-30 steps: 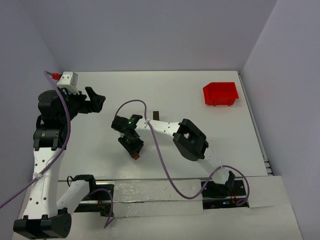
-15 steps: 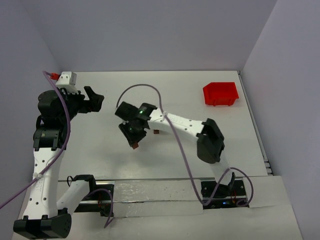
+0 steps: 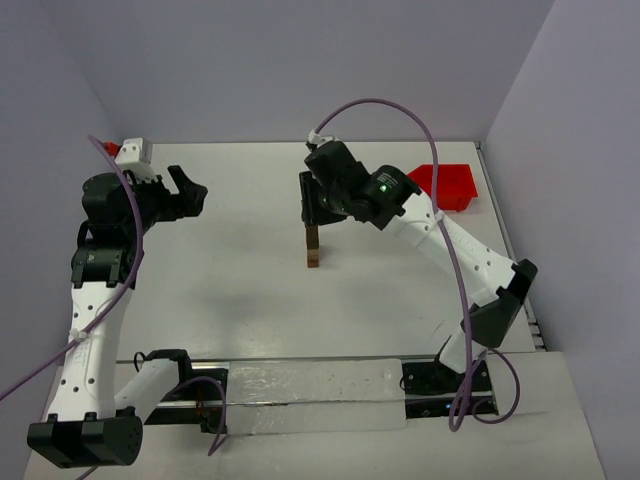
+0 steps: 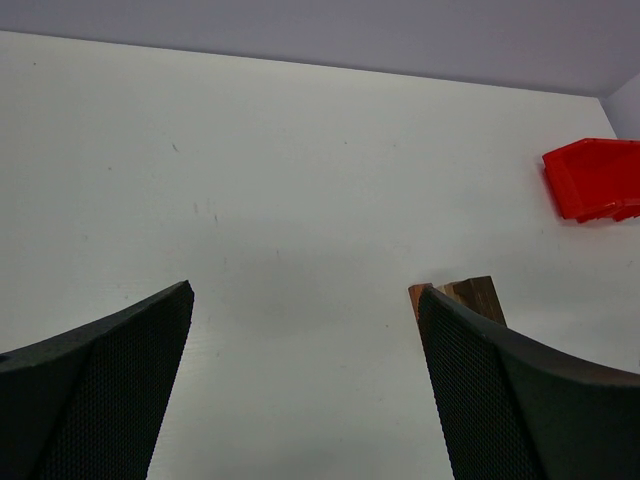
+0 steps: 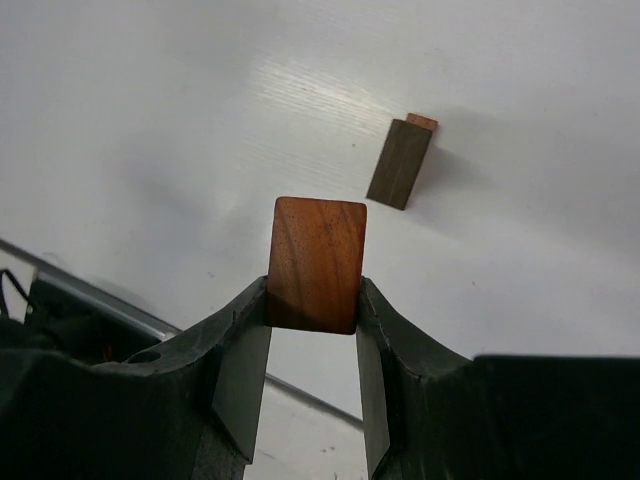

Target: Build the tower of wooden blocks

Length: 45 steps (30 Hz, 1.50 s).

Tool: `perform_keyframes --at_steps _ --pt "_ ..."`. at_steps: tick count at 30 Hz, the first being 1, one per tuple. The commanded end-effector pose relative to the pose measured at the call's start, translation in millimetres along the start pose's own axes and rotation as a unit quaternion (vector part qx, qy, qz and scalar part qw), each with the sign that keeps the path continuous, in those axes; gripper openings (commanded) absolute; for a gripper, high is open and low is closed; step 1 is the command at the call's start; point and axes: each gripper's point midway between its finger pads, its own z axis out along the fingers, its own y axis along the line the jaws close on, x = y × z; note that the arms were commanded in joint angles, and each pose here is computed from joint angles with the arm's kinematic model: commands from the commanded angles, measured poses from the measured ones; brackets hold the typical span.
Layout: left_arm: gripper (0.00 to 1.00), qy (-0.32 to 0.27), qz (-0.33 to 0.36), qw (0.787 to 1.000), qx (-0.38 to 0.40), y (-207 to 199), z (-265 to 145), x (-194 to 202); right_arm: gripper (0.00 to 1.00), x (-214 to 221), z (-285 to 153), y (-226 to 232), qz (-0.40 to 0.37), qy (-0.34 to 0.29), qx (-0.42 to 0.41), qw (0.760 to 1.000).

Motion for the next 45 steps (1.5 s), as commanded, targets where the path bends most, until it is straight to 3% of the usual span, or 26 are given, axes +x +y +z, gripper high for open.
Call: perform_keyframes --at_steps 1,21,35,45 --pt "0.99 -0.049 0.002 0.999 0.0 -3.6 -1.5 -36.5 0.0 17.8 35.8 -21.4 0.033 0.062 0.032 0.997" --pt "0.99 -0.044 -0.004 0.999 -0.01 1.6 0.6 -28.3 0.0 36.5 102.7 -31.2 0.039 0.124 0.077 0.989" --pt "0.99 -0.042 -0.008 0.999 -0.007 0.6 3.0 -29.1 0.0 30.1 108.6 -45.0 0.037 0.118 0.095 0.988" --pt "0.99 -0.042 -0.008 0.999 -0.005 0.1 3.0 -29.0 0.05 30.9 111.7 -47.1 0.043 0.124 0.092 0.987"
